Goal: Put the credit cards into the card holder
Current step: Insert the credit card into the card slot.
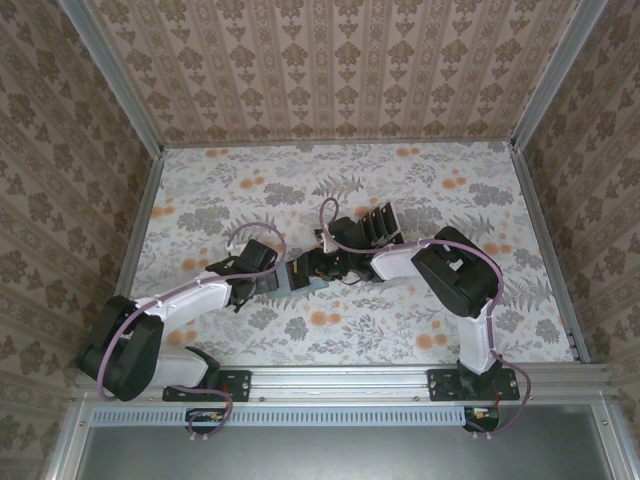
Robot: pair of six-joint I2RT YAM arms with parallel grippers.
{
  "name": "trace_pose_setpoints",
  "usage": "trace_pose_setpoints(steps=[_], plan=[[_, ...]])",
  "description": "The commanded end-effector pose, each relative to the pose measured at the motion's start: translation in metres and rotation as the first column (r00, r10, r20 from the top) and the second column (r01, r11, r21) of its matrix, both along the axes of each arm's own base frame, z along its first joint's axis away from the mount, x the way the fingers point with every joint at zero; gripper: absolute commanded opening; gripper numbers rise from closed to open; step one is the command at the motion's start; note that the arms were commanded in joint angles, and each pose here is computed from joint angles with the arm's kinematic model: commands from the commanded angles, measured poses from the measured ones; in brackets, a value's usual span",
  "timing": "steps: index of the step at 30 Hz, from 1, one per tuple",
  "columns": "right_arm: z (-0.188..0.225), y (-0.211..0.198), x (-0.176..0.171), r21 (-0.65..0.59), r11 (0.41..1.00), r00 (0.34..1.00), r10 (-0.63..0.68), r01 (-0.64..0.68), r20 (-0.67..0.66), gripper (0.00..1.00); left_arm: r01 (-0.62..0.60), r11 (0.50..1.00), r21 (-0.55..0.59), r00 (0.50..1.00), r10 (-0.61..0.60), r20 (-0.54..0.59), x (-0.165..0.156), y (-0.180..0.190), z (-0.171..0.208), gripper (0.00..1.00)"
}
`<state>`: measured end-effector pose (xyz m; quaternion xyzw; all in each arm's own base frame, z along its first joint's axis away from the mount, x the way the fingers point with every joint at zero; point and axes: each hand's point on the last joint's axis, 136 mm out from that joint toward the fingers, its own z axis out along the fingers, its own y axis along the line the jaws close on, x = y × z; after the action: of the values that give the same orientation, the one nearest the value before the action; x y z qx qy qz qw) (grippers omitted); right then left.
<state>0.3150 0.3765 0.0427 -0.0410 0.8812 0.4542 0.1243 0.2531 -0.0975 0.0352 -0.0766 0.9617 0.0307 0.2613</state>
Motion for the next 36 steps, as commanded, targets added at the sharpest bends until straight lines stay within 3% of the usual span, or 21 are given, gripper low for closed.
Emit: trace_pose_setpoints(steps=[1,22,36], plan=[[-0.016,-0.017,-0.003,-0.124,0.992,1.0,-0.017,0.014,-0.023,0.46,-0.054,0.998,0.01,0.998,0.055,-0.015,-0.004,0.009,0.003,1.0],[-0.015,-0.017,-0.008,-0.338,0.94,0.999,0.047,-0.035,0.027,0.54,-0.062,0.998,0.01,0.996,0.063,-0.058,-0.005,0.008,-0.021,0.98],[-0.006,0.007,-0.022,-0.385,0.918,0.99,0.129,-0.098,0.057,0.56,-0.03,0.999,-0.014,0.999,0.029,-0.046,0.001,-0.001,-0.024,0.97]])
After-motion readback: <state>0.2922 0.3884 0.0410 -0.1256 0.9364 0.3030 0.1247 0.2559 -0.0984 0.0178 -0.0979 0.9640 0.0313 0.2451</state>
